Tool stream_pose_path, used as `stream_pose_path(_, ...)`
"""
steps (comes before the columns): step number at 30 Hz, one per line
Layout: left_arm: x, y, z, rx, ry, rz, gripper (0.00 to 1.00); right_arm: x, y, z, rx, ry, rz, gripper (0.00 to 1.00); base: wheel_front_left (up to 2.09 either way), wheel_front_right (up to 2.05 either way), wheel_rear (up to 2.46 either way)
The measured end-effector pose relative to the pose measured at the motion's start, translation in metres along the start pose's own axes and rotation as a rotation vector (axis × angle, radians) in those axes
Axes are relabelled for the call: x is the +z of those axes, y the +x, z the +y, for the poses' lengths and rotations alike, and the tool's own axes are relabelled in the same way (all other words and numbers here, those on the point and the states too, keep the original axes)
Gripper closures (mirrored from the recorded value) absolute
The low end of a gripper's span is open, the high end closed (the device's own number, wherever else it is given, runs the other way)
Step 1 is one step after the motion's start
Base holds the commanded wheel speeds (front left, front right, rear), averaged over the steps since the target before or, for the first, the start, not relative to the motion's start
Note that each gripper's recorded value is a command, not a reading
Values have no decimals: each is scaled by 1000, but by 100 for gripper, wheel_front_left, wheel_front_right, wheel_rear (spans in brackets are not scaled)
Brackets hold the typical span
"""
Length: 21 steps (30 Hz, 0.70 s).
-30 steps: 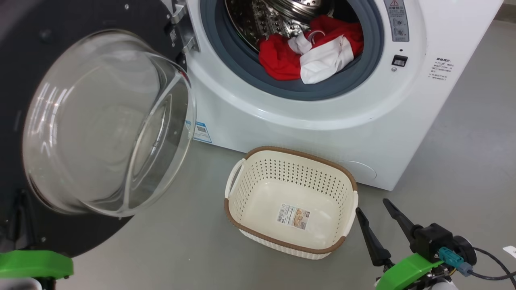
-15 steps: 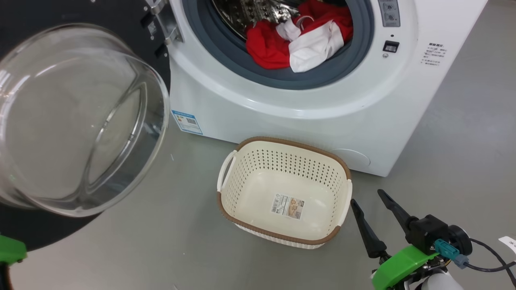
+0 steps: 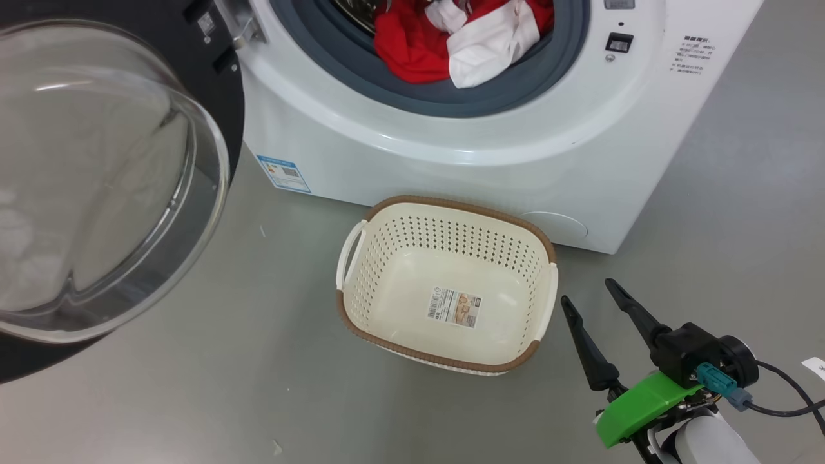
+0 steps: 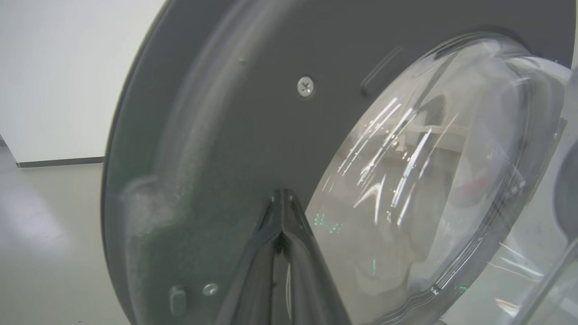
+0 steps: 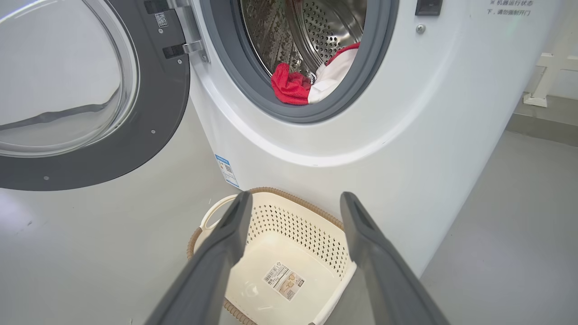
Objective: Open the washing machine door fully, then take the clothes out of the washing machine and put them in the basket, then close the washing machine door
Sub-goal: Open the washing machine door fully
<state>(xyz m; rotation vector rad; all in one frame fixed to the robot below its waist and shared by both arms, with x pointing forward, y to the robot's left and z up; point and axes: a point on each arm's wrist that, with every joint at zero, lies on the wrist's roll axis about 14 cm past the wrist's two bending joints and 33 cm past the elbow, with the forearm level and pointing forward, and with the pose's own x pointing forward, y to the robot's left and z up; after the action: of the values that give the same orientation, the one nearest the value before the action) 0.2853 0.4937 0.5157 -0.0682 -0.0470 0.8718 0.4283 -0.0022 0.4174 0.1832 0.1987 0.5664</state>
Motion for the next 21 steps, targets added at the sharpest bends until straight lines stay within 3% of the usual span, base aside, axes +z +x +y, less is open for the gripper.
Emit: stream_pose_path(21,7,13,5,15,-23,3,100,10,1,-1,-3,-12,-23,0,0,0,0)
